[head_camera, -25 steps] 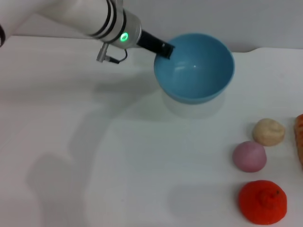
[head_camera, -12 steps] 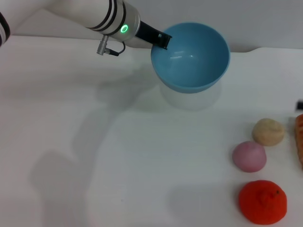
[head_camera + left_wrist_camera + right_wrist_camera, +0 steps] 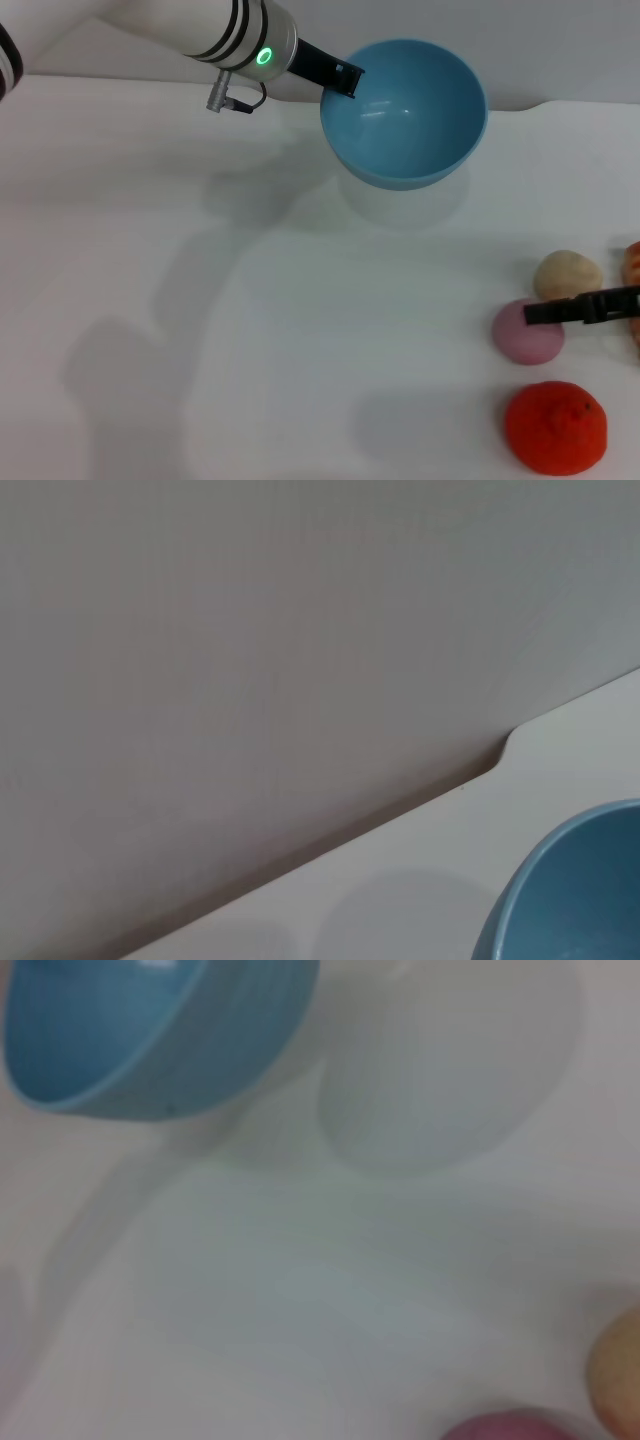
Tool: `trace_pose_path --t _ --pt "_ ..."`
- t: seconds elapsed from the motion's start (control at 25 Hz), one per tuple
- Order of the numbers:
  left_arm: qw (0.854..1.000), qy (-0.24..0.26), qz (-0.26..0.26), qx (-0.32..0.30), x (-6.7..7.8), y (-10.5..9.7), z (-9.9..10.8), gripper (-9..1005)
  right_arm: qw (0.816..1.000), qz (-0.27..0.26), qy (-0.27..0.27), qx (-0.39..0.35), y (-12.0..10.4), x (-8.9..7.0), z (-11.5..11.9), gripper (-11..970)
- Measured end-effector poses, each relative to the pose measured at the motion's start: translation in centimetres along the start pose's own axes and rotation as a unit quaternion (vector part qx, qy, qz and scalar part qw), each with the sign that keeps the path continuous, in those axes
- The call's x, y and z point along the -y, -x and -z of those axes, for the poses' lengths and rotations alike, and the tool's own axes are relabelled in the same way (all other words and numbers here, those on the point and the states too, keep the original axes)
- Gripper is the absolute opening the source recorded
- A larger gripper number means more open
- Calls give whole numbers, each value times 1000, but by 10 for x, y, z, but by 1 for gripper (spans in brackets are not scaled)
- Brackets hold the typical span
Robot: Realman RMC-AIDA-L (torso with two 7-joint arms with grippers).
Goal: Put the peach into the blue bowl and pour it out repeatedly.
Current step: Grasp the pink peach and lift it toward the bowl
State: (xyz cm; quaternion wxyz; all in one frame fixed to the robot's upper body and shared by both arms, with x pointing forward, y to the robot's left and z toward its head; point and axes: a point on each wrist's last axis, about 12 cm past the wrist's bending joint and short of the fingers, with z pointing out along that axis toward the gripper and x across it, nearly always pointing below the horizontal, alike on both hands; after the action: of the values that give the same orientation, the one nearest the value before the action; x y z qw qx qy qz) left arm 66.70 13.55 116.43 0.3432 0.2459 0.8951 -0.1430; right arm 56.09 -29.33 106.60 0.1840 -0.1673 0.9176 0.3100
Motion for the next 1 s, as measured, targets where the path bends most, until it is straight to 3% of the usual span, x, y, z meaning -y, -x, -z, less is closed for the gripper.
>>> trace_pose_path --t 0.48,1.0 --pt "1000 2 -1 1 -2 -3 0 0 999 15 -19 -28 2 -4 -30 416" --pt "1000 2 -4 -7 0 -9 -4 -1 999 41 -27 -11 15 -7 -17 208"
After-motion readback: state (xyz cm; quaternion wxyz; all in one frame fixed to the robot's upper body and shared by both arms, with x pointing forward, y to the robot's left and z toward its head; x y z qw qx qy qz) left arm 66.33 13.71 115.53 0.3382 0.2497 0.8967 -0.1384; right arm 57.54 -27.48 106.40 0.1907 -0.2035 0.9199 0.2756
